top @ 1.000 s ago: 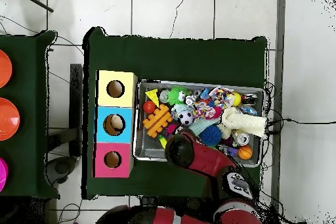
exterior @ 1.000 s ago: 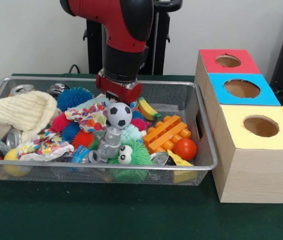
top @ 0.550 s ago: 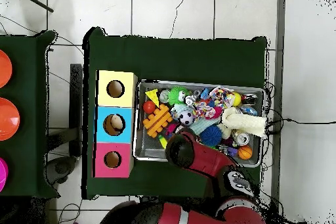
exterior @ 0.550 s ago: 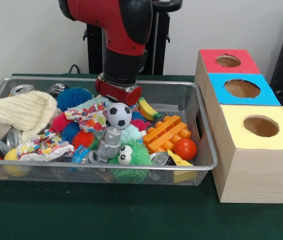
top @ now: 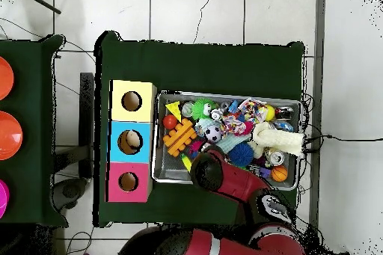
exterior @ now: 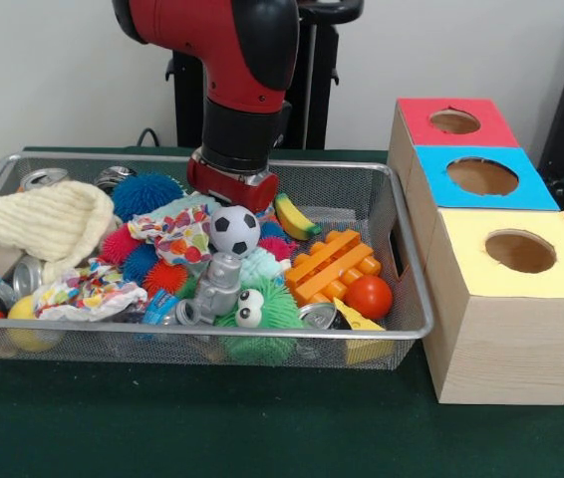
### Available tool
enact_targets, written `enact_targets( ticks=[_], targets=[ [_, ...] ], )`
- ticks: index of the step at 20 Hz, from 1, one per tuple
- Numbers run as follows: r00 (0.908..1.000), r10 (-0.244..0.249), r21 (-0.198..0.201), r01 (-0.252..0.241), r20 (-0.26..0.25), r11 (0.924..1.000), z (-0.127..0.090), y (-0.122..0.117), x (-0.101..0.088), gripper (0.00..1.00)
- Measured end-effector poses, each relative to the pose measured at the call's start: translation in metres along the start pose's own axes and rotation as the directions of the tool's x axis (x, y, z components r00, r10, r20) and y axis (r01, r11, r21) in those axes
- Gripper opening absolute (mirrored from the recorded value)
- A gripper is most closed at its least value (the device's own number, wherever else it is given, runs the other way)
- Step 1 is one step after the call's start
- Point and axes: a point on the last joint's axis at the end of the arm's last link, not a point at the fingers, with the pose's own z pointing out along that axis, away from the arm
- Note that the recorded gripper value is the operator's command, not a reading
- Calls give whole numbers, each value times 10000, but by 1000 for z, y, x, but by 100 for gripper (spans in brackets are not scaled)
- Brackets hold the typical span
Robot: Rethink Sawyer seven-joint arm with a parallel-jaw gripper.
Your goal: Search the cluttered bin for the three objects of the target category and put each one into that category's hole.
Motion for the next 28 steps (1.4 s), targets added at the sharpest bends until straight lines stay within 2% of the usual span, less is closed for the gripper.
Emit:
enact_targets(
  ticks=[16,17,28],
  targets=[
    [10000,6,-33,-6,40,10000,-3,1,-2,100],
    [10000,7,-40,-6,50,10000,-4,1,-2,0],
    [10000,9,-148,-8,55,9999,-6,-2,-5,0]
  ],
)
